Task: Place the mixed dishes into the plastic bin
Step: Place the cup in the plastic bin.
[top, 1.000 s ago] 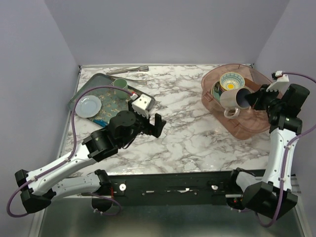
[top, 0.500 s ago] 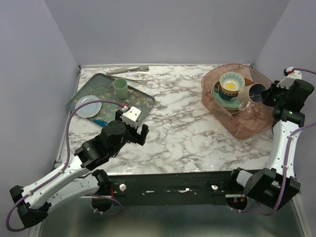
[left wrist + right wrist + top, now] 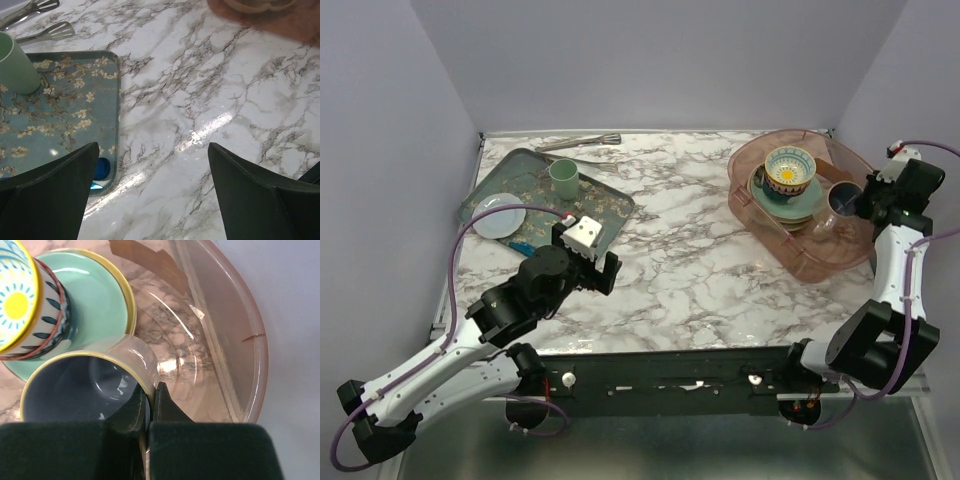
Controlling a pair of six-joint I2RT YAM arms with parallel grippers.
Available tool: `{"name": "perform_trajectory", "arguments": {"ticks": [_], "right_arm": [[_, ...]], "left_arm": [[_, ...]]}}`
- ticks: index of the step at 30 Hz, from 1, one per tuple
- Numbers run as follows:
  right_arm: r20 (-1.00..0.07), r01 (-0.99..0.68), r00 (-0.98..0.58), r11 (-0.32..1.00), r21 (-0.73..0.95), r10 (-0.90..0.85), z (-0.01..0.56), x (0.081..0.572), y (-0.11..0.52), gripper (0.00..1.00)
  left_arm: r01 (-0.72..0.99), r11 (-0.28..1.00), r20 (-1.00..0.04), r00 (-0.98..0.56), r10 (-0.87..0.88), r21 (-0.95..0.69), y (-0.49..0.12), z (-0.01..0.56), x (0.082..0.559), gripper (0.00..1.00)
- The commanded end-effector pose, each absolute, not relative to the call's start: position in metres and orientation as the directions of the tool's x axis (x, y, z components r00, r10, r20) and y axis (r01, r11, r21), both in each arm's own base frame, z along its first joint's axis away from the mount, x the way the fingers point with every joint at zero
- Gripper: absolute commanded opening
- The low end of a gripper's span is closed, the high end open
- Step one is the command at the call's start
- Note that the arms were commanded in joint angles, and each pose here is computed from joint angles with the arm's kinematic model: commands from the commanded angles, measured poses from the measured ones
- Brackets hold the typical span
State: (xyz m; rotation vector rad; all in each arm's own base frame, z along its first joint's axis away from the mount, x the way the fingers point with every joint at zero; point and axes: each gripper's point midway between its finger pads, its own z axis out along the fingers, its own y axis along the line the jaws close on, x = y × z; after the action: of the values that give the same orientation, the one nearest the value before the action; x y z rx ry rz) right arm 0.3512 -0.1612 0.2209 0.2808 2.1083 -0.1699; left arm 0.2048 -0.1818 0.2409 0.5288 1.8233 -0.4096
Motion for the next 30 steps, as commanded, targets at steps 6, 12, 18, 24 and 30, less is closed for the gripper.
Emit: {"name": "perform_trajectory", "arguments": {"ticks": [6,12,18,24,30], "right_arm": [[-0.857,0.247,-0.512,0.966,-0.081,0.060,0.221,0.368,-0.179,0.01],[-0.825,0.214,-0.563,0.973,-0.087,0.050,0.204,0.366,-0.177,0.05],[-0.801,0.197,-0.596,0.976,-0.094,0.043,0.194,0.364,-0.177,0.06],[-0.774,0.178,-0.632,0.980,-0.088,0.045,0.181,0.363,-0.176,0.08],[-0.740,0.148,-0.670,0.987,-0.058,0.057,0.164,0.365,-0.172,0.11]], "left_arm": [[0.540,0.841,-0.961,-0.239,0.136,-0.016,-0.180,0.247,0.208,0.99],[0.536,0.844,-0.962,-0.240,0.132,-0.018,-0.178,0.247,0.208,0.99],[0.533,0.846,-0.961,-0.241,0.133,-0.017,-0.177,0.247,0.209,0.99],[0.533,0.846,-0.961,-0.241,0.132,-0.017,-0.177,0.247,0.209,0.99],[0.531,0.847,-0.962,-0.241,0.130,-0.018,-0.177,0.247,0.209,0.99]]}}
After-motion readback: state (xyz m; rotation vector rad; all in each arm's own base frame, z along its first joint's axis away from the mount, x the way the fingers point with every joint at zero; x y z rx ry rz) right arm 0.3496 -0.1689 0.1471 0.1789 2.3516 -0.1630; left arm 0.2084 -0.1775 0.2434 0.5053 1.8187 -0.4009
